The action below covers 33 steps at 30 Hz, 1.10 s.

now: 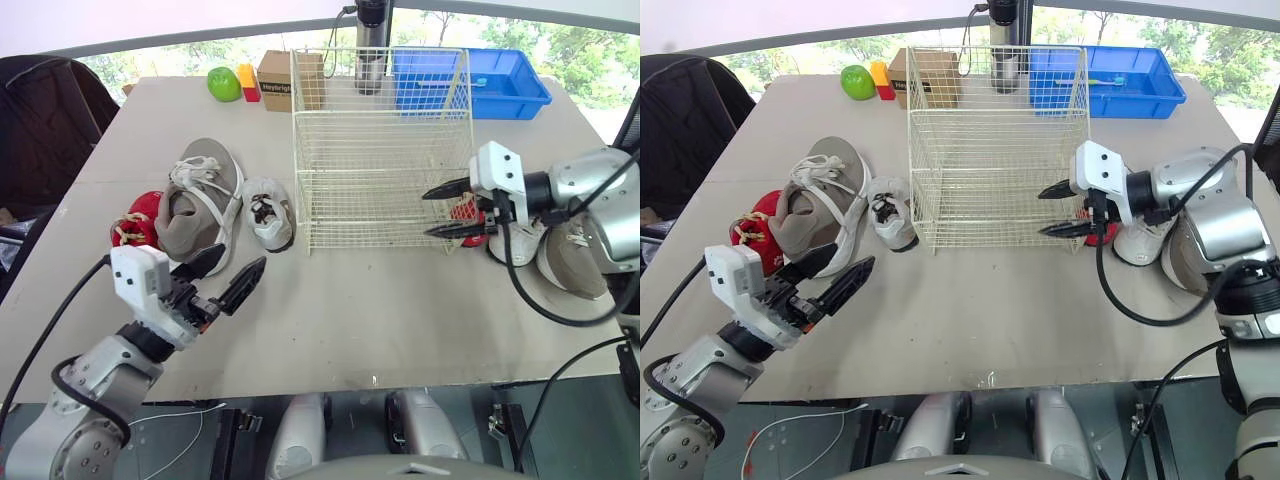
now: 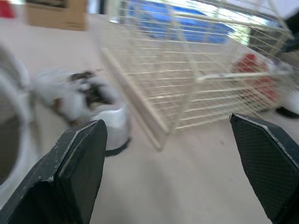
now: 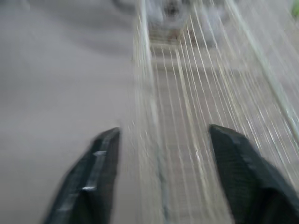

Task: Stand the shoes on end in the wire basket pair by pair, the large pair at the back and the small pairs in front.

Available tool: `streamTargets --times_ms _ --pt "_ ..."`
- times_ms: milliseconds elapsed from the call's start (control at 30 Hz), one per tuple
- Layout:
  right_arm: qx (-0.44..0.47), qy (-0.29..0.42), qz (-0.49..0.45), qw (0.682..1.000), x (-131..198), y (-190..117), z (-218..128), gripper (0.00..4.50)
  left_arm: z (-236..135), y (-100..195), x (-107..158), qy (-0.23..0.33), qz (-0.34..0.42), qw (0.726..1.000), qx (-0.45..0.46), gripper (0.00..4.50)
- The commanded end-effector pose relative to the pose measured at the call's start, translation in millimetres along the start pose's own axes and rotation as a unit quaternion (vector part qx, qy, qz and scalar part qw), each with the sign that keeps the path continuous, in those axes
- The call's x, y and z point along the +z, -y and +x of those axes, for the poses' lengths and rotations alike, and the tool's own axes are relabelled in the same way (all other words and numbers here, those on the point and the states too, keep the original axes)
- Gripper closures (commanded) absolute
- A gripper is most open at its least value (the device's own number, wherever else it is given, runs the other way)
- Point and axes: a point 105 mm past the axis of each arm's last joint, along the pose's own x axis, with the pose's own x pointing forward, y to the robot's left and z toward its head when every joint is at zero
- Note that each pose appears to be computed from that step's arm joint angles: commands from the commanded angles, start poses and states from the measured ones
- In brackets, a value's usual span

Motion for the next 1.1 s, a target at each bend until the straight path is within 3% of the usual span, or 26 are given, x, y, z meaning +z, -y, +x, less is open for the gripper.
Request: streamTargets --times_ms 33,133,367,467,533,667,867,1000,1100 --pt "-0.002 0.138 0.003 0.99 48.6 -27.7 8.9 0.18 -18.3 -36.2 26.9 0.063 0.041 0.986 0.151 0.0" --pt "-0.026 0.152 0.02 0.988 49.1 -39.9 19.2 0.18 -23.3 -47.7 32.0 0.072 0.048 0.977 0.195 0.0" --pt "-0.052 0.16 0.054 0.984 47.4 -55.0 33.3 0.18 -6.1 -68.2 32.2 0.045 0.048 0.977 0.205 0.0" --pt "-0.067 0.161 0.054 0.983 47.9 -58.1 33.5 0.18 21.5 -71.6 0.2 -0.033 0.047 0.981 0.184 0.0" --pt "-0.073 0.159 0.049 0.983 48.4 -59.1 33.8 0.18 27.7 -71.5 -6.5 -0.046 0.053 0.983 0.172 0.0" --pt "-0.087 0.157 0.051 0.982 48.7 -60.0 31.0 0.13 36.6 -66.7 -12.6 -0.054 0.068 0.985 0.147 1.2" --pt "-0.096 0.153 0.053 0.982 48.5 -58.8 30.5 0.13 36.0 -70.3 -21.4 -0.067 0.073 0.984 0.151 3.83" --pt "-0.1 0.151 0.055 0.982 47.7 -55.3 31.3 0.13 37.5 -67.9 -5.1 -0.017 0.075 0.985 0.154 4.04" --pt "-0.122 0.157 0.049 0.979 50.3 -46.1 29.3 0.13 40.1 -54.1 48.7 0.11 0.066 0.98 0.154 4.04"
